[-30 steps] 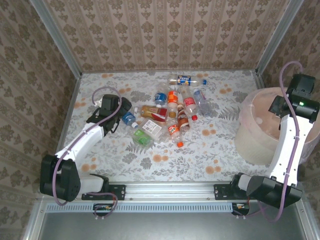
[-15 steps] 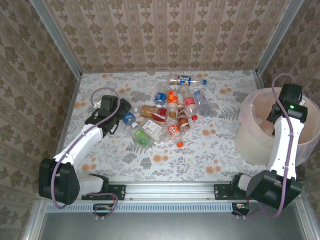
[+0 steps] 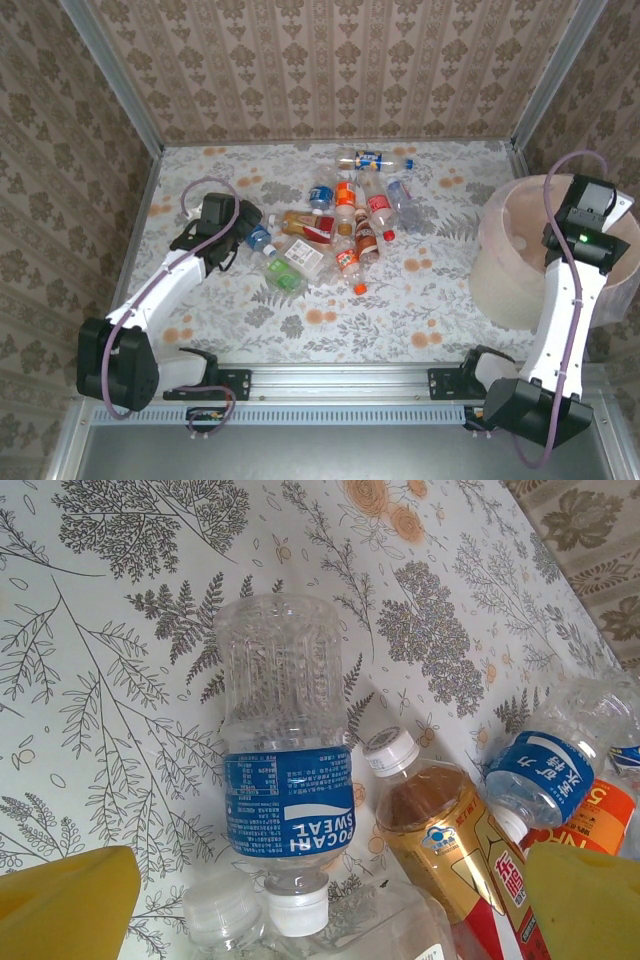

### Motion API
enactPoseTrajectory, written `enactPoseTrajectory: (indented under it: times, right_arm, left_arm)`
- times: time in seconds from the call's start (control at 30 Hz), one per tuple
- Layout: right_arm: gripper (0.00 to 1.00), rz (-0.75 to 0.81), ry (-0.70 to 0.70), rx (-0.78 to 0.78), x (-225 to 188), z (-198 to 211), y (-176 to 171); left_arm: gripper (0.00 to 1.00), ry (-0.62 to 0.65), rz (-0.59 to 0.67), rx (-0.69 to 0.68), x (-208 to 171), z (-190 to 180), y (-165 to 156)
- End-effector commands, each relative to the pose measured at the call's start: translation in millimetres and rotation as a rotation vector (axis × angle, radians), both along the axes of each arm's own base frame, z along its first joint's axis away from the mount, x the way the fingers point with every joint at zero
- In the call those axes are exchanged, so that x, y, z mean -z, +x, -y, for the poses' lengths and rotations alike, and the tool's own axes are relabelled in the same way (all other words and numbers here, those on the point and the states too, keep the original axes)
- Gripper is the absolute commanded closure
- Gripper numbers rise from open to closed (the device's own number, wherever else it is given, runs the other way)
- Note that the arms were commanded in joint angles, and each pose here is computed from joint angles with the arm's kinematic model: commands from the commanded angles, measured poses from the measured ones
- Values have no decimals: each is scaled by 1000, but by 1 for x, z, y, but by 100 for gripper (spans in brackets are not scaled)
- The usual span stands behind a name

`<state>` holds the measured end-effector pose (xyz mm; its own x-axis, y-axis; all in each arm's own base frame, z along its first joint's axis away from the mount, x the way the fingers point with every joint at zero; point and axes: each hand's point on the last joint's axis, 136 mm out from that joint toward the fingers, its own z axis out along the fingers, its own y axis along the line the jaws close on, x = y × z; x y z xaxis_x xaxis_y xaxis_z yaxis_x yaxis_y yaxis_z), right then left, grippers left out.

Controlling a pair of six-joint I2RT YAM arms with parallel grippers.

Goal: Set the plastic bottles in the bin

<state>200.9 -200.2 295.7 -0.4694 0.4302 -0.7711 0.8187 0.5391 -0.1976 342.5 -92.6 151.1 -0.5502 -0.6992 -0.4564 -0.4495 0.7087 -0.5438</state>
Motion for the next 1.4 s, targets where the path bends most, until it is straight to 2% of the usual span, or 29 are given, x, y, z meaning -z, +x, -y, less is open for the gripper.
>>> enactPoseTrajectory:
  times: [0.0,0.23,0.5,0.8,0.97,1.1,1.2,1.37]
  right_arm:
    - [17,84,-1,-32,-8,-6,6]
    - [0,207,1,-105,-23,-22,19]
    - [0,323,10,-346,-50,-80,63]
    - [0,539,90,-679,-81,-165,109]
    - [0,635,180,-824,-81,-210,122]
    - [0,711,263,-919,-79,-241,126]
    - [0,738,323,-1003,-74,-265,128]
    - [0,757,330,-1116,-68,-293,131]
  left_arm:
    - [0,-5,-42,-18,9,-3,-8]
    - [0,13,-92,25,19,1,-10]
    - [0,-14,-110,120,21,19,-8]
    - [0,47,-193,150,36,26,-33]
    - [0,23,-268,102,52,31,-53]
    - [0,-35,-332,136,62,51,-75]
    - [0,-19,-367,142,66,51,-89]
    - [3,-34,-350,88,73,44,-86]
